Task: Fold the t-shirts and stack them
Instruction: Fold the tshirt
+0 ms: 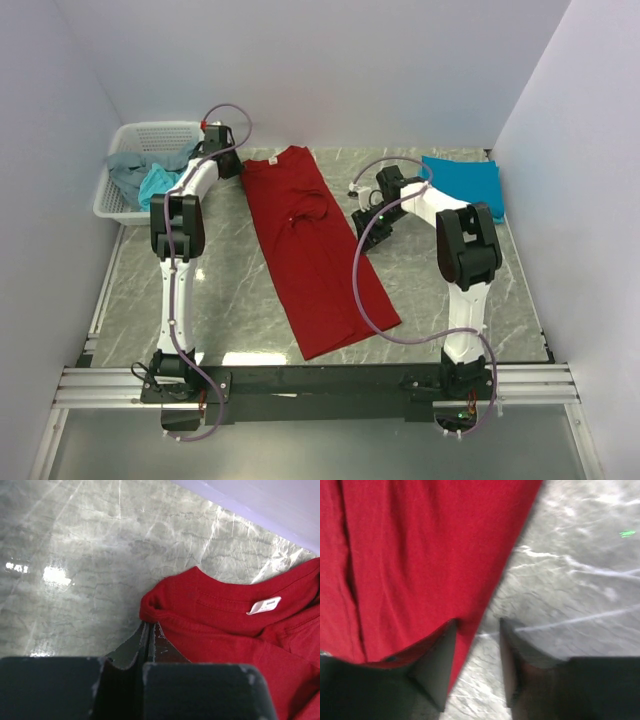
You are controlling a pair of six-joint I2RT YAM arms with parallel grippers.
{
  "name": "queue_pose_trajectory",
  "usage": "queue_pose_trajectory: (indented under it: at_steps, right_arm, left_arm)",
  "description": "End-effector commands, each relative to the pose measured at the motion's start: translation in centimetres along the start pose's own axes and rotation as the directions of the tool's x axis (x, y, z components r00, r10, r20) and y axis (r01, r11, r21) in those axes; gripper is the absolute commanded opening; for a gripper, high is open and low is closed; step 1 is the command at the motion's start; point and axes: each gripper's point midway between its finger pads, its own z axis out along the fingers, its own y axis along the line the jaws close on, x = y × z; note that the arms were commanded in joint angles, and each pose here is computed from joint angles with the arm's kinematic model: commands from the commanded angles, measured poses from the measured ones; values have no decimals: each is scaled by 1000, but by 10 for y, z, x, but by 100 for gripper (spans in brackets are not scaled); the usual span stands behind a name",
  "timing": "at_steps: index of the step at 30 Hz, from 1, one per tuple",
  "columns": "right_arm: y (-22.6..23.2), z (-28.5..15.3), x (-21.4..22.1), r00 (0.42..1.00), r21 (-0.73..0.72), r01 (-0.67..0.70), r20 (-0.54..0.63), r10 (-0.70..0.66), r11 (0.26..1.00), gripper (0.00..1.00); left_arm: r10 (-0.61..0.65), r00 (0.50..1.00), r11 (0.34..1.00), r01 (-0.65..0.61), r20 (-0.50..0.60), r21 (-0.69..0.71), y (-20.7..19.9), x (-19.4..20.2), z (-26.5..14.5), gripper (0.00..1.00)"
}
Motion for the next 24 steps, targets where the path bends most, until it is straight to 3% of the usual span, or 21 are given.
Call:
queue_pose_trajectory:
  at_steps: [1,7,10,13,18,21,22,24]
  right_arm:
    - [13,6,13,996,-96,-70,-65,64,993,40]
    - [24,9,24,991,-161,-101,-102,85,982,31]
    - [17,9,27,990,-126,-115,-93,103,985,12]
    - [12,5,29,987,-110,-142,-86,133,984,0]
    - [15,3,36,987,-112,-148,-82,140,983,0]
    - [17,0,34,987,-109,-147,-77,139,983,31]
    - [14,-2,32,989,-95,-137,-64,131,986,46]
    - [10,-12,25,993,-53,-113,-33,111,992,53]
  left_arm:
    - [-40,999,999,40,35,7,5,-19,1,0]
    - [-87,996,996,87,17,23,11,-17,5,0]
    - [-97,995,995,97,17,23,14,-18,5,0]
    - [-113,993,993,113,17,30,15,-20,5,0]
    - [-124,992,990,123,22,62,9,-26,5,0]
    - [-120,993,984,118,5,130,-5,-27,2,0]
    - [-118,993,981,114,11,157,-11,-31,-1,7]
    - [-102,995,970,97,11,222,-28,-38,-14,13]
